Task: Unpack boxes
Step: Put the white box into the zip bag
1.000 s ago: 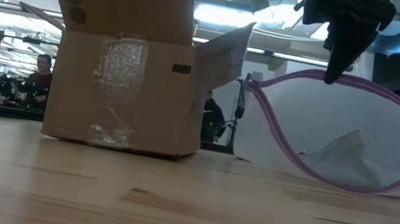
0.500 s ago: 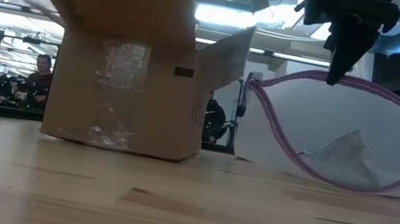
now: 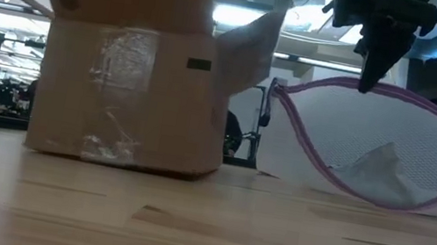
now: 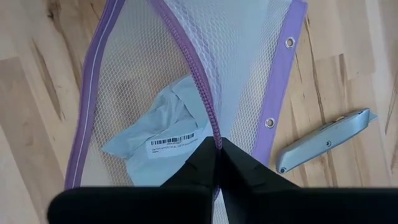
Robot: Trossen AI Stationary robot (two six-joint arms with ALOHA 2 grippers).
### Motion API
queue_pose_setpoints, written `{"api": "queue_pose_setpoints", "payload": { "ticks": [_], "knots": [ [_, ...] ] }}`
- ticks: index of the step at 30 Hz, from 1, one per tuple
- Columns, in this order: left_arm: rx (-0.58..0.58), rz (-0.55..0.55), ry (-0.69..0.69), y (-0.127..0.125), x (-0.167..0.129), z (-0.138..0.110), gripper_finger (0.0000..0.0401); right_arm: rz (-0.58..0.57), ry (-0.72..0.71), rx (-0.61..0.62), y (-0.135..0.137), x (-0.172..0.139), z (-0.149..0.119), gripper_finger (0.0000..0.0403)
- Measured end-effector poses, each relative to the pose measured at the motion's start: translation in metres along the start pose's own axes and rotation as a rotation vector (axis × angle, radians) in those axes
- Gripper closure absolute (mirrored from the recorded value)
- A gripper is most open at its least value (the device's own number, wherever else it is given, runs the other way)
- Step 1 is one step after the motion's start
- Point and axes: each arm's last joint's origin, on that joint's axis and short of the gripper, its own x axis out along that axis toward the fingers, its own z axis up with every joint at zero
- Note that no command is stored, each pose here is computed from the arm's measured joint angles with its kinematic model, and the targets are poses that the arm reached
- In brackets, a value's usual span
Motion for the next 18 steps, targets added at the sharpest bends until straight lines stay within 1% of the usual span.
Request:
{"api": "queue_pose_setpoints", "payload": {
  "ticks": [3, 7, 9, 11, 14, 18],
  "knots": [
    [0.002, -0.021, -0.021, -0.004, -0.006, 0.004, 0.0162, 0.003, 0.000, 0.000, 0.000, 0.000, 0.000, 0.0403],
    [0.003, -0.070, 0.008, -0.010, -0.005, 0.002, 0.0162, 0.008, 0.002, 0.005, 0.000, 0.000, 0.000, 0.0403],
    [-0.010, -0.054, 0.028, -0.009, -0.003, -0.002, 0.0162, 0.017, 0.003, 0.008, 0.000, 0.000, 0.000, 0.0403],
    [-0.018, -0.043, 0.032, -0.009, 0.000, -0.003, 0.0160, 0.059, 0.011, 0.010, 0.002, 0.000, 0.000, 0.0403],
    [-0.008, -0.041, 0.032, -0.009, -0.001, -0.004, 0.0143, 0.095, 0.013, 0.012, 0.003, 0.000, 0.000, 0.0403],
    [0.030, -0.020, 0.074, -0.013, 0.010, -0.007, 0.0104, 0.096, 0.015, 0.012, 0.003, 0.000, 0.000, 0.0403]
  ]
}}
